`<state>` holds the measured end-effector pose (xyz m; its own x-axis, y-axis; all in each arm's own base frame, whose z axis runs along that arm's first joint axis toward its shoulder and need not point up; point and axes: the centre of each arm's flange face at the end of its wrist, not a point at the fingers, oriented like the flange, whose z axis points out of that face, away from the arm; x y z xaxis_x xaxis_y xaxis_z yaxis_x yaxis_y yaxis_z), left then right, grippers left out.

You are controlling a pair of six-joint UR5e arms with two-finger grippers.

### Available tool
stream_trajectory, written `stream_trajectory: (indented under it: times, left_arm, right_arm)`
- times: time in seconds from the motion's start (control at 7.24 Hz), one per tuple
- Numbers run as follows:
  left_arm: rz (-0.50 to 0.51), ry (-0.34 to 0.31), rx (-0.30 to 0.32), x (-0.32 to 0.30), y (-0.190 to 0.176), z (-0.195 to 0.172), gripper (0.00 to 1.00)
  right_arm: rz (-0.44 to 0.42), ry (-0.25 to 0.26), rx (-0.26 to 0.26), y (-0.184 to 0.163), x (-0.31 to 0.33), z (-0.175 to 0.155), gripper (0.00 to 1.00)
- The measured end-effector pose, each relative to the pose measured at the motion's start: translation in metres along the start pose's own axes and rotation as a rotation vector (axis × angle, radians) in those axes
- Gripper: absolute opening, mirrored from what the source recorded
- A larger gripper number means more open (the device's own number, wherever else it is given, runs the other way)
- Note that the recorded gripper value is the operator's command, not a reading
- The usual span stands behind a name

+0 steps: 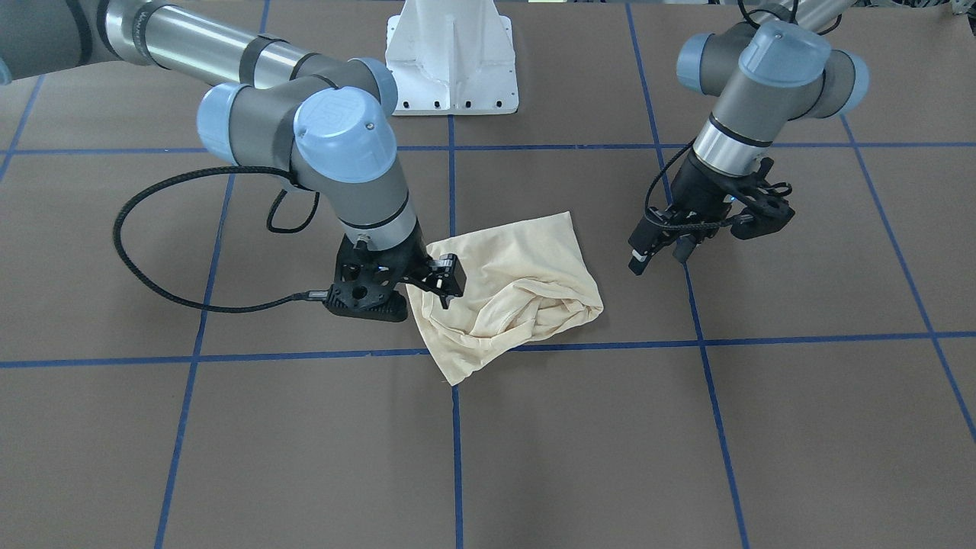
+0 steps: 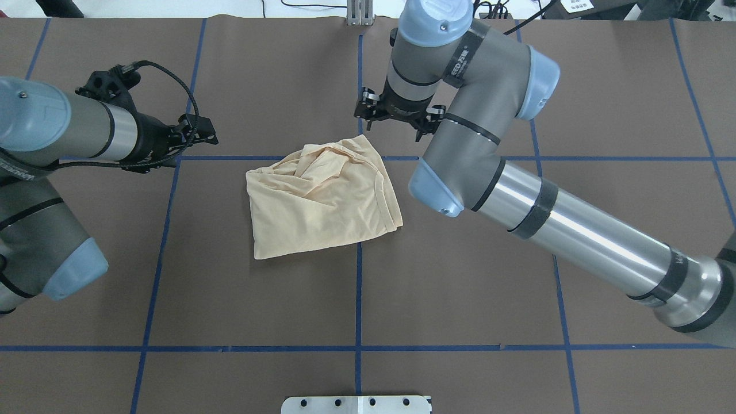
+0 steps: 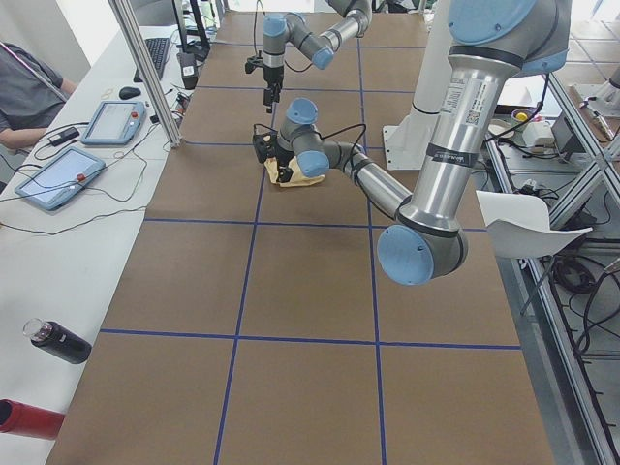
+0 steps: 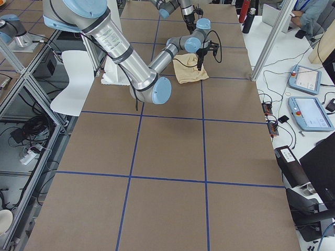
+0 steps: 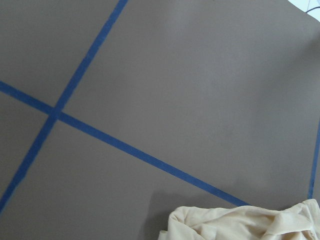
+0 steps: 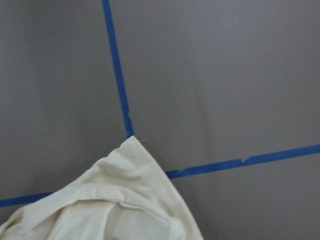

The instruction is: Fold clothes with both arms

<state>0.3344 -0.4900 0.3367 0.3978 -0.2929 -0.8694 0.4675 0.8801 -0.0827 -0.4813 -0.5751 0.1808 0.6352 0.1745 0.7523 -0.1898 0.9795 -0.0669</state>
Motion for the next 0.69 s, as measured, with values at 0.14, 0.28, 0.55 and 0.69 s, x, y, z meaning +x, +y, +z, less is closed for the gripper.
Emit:
stream_trajectory:
  times: [0.14,0.28,0.55,0.69]
  left_arm:
    - [0.085,-0.028,0.026,-0.022,-0.018,-0.005,1.00]
    - [0.164,-0.060,0.055,-0.044,-0.038,-0.012,1.00]
    - [0.286,-0.110,0.116,-0.079,-0.080,-0.033,1.00]
    - [0.343,-0.134,0.143,-0.094,-0.102,-0.043,1.00]
  right_arm:
    - [-0.045,0.036,-0.011,-0.023,0.047,-0.004,0.99]
    - [-0.081,0.064,-0.018,-0.047,0.095,-0.007,1.00]
    - [-0.176,0.105,-0.021,-0.092,0.188,-0.017,1.00]
    - [-0.233,0.118,-0.022,-0.110,0.235,-0.025,1.00]
